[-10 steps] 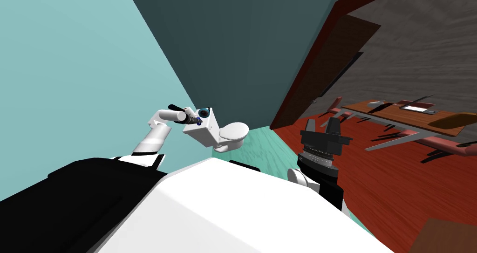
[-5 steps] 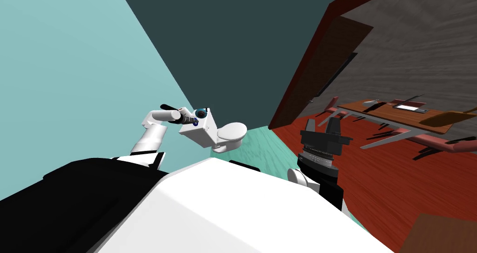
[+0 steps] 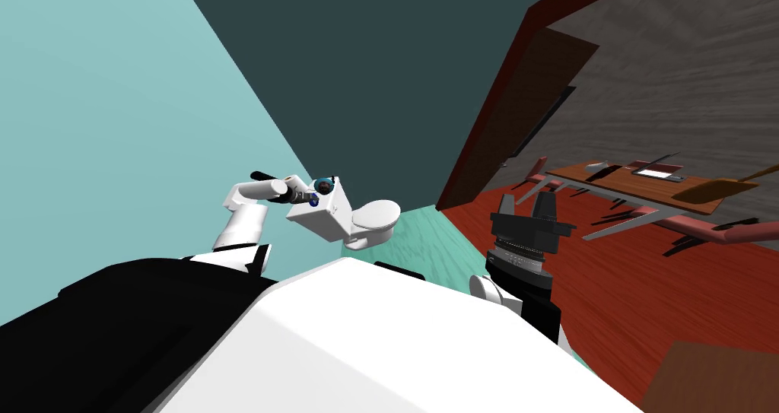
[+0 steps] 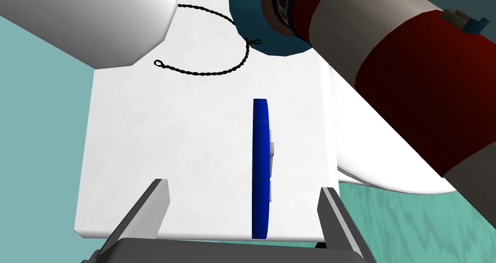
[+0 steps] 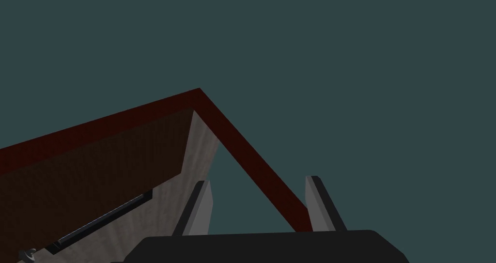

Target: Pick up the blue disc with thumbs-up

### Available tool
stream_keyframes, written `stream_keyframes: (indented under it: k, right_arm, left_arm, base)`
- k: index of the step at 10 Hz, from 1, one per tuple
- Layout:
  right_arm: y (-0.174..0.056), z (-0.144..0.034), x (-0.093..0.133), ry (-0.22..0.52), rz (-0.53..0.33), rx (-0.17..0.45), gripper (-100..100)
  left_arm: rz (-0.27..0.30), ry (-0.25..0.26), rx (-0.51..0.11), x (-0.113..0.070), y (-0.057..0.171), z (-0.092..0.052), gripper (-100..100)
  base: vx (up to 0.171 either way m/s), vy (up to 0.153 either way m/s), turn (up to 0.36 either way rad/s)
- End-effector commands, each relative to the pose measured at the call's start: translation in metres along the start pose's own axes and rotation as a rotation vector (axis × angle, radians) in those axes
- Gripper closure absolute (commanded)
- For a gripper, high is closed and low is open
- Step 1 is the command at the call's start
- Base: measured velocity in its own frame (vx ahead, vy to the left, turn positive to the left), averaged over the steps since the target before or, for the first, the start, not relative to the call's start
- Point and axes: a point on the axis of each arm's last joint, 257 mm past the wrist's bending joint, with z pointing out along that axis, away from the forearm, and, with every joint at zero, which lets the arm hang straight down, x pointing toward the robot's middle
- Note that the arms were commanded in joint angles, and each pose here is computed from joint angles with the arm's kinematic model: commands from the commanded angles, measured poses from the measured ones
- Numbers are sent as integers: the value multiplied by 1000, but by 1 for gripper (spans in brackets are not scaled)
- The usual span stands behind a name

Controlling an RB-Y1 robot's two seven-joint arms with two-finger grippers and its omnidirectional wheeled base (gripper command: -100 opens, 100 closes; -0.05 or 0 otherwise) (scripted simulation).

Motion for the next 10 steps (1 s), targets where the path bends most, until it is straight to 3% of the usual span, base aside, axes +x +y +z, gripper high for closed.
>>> stream_keyframes:
  k: [1, 3, 4, 5, 6, 10]
  right_arm:
    - [0, 0, 0, 0, 0, 0, 0]
    - [0, 0, 0, 0, 0, 0, 0]
    - [0, 0, 0, 0, 0, 0, 0]
    - [0, 0, 0, 0, 0, 0, 0]
    - [0, 0, 0, 0, 0, 0, 0]
    - [0, 0, 0, 0, 0, 0, 0]
  left_arm:
    - [-21, 15, -1, 3, -15, 0, -100]
    - [5, -8, 1, -6, -20, 6, -100]
    - [-22, 6, -2, -3, -32, 5, -100]
    - [-4, -11, -2, -10, -35, 9, -100]
    - [-35, -2, -8, -11, -46, 10, -100]
    - [-14, -20, -18, -24, -60, 18, -100]
  base:
    - [22, -64, -45]
    - [12, -46, -9]
    - [11, -58, -56]
    - [14, -52, -22]
    - [18, -73, -45]
    - [15, -48, -23]
